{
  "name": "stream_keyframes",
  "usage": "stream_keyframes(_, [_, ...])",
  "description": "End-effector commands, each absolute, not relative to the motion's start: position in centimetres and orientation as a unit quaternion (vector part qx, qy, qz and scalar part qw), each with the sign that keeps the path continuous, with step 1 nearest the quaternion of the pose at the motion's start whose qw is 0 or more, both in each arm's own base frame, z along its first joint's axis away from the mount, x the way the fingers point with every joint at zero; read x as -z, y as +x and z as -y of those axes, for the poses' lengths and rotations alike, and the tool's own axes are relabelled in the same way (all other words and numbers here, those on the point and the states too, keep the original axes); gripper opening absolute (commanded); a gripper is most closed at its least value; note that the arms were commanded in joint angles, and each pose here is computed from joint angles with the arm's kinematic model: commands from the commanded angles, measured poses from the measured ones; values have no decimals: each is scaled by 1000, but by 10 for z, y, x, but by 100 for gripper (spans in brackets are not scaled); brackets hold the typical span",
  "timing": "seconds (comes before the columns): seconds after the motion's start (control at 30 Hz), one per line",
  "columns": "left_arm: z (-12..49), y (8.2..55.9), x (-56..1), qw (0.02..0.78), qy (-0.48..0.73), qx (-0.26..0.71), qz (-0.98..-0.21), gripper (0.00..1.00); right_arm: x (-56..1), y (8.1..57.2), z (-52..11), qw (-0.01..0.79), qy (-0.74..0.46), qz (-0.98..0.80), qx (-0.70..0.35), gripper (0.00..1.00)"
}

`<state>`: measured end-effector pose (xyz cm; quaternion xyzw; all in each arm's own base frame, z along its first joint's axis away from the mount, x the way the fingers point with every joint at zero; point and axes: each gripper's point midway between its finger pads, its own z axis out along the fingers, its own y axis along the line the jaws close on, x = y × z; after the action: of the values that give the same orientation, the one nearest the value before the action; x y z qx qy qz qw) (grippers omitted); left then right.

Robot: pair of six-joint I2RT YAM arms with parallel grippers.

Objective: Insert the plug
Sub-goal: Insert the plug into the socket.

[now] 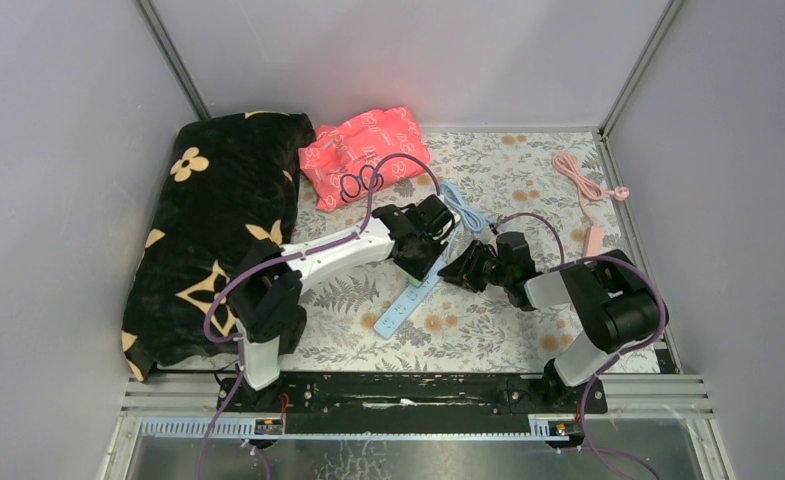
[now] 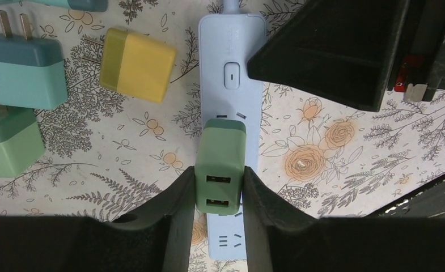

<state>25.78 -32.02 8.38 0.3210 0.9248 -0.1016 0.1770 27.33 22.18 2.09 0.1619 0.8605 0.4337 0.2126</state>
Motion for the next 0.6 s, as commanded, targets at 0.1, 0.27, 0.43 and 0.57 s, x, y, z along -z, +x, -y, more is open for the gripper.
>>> stream_keyframes(0.1, [324,267,-89,192,328,90,-921,0,-7,268,-219,202,169,-869,-418,38])
stream_keyframes(0.27, [322,270,-88,191,326,78,-923,0,7,263,-215,189,175,-879,-401,37])
stream_keyframes(0.43, [325,269,-86,186,326,83,-923,0,12,262,-215,184,174,-883,-396,37])
stream_keyframes(0.57, [325,266,-85,180,326,85,-924,0,13,262,-215,182,174,-884,-394,37])
